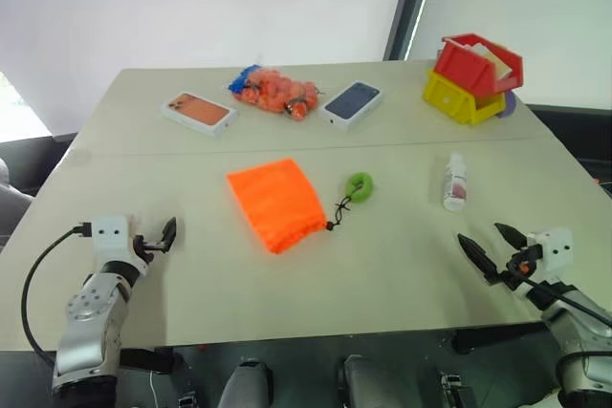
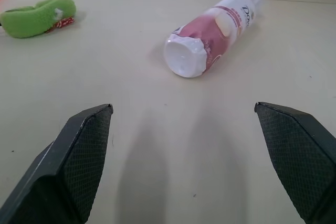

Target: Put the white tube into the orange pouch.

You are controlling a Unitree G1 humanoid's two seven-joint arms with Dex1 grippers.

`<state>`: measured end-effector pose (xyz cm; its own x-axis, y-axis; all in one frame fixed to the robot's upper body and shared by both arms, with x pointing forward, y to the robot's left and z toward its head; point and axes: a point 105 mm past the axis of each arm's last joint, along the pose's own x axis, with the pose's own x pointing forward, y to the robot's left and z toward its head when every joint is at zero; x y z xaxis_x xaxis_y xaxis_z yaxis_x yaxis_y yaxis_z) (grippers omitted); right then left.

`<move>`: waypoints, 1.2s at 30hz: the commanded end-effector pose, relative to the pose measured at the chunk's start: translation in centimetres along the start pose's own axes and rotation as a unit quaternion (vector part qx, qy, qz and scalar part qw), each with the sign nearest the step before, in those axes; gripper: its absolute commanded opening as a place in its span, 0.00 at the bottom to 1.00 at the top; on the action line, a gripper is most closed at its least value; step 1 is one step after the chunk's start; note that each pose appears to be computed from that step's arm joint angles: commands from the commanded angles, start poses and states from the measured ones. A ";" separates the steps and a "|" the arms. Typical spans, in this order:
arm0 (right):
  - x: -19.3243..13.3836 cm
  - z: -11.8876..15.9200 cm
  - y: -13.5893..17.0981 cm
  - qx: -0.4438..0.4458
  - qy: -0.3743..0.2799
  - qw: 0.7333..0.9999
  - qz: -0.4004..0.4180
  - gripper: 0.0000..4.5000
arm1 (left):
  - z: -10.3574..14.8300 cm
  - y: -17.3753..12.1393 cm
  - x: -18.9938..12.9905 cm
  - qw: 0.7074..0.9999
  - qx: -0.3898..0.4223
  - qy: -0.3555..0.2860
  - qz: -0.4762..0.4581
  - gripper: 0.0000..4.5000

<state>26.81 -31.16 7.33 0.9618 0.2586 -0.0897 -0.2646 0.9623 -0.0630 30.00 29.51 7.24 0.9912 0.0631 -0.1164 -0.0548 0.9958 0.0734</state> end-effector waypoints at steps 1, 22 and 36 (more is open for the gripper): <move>0.1 1.5 0.3 -0.013 -0.025 1.000 0.000 1.00 | 1.4 0.5 0.1 1.000 0.004 -0.023 0.005 0.99; 1.6 3.6 5.6 -0.009 -0.032 0.995 0.097 1.00 | 7.1 -12.3 -1.2 0.945 0.126 -0.141 -0.267 0.99; 2.4 4.8 15.5 -0.036 -0.038 0.967 0.250 1.00 | 5.0 -20.4 -2.8 0.830 0.382 -0.135 -0.383 0.99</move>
<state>25.55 -16.38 9.64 0.7371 0.6697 -0.0906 -0.6754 0.7348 -0.0631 28.31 8.66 10.23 0.6531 -0.7217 -0.2295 0.6566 0.3886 0.6464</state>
